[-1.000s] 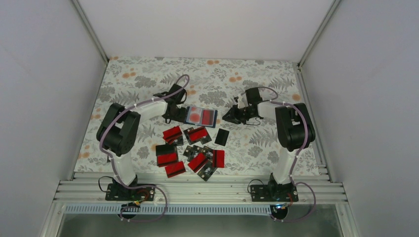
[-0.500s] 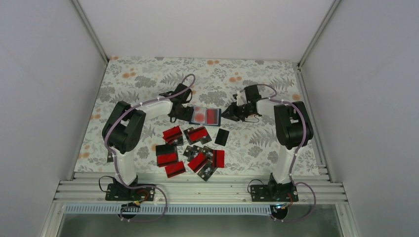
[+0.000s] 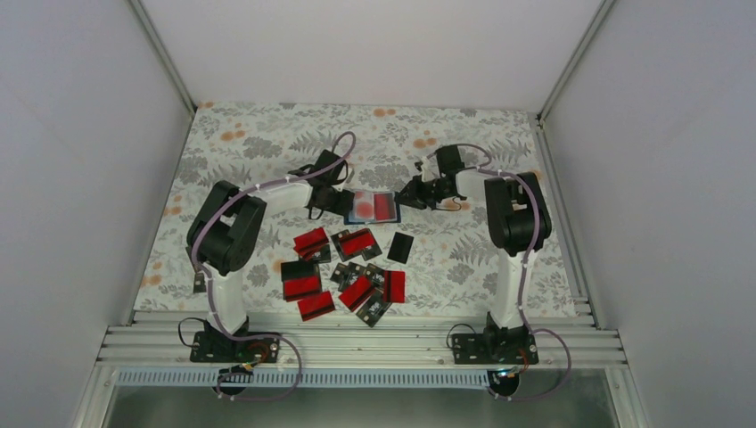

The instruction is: Put the credit cards into the card holder

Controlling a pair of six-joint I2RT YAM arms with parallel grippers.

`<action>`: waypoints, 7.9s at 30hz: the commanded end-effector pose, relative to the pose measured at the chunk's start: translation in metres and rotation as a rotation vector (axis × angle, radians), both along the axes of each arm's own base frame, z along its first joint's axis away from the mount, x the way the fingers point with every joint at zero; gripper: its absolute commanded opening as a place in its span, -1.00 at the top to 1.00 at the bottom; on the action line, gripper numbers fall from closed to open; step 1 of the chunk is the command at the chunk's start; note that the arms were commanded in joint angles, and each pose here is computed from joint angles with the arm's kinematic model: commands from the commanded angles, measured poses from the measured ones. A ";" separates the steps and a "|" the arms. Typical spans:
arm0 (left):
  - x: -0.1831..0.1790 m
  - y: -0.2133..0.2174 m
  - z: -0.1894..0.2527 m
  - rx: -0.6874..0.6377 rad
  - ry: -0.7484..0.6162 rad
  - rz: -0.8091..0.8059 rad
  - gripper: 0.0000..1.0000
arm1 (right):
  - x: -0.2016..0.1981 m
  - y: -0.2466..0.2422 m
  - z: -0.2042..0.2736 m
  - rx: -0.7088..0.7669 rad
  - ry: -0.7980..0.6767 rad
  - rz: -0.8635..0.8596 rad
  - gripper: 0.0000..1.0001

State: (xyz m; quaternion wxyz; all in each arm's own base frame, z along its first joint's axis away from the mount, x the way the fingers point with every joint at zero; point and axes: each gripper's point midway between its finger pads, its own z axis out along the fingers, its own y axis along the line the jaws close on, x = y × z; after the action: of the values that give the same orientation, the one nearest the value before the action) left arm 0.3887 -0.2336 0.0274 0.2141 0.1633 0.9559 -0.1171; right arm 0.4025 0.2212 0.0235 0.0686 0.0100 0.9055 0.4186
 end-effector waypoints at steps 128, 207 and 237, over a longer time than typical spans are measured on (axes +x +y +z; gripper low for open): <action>-0.027 -0.040 0.021 -0.545 -0.067 -0.022 0.95 | -0.046 0.099 0.051 0.187 0.047 0.236 0.26; -0.046 -0.032 0.041 -0.850 -0.137 -0.050 0.83 | -0.042 0.081 -0.018 0.007 0.107 0.195 0.33; -0.014 -0.011 0.022 -0.464 -0.100 -0.025 0.55 | -0.044 0.080 -0.027 -0.006 0.120 0.201 0.33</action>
State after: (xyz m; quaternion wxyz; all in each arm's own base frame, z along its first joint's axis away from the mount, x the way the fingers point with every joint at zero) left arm 0.3831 -0.2484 0.0678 0.3356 0.0824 0.8631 -0.3683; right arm 0.3644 0.3158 0.0396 -0.0031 -0.0826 0.8764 0.4745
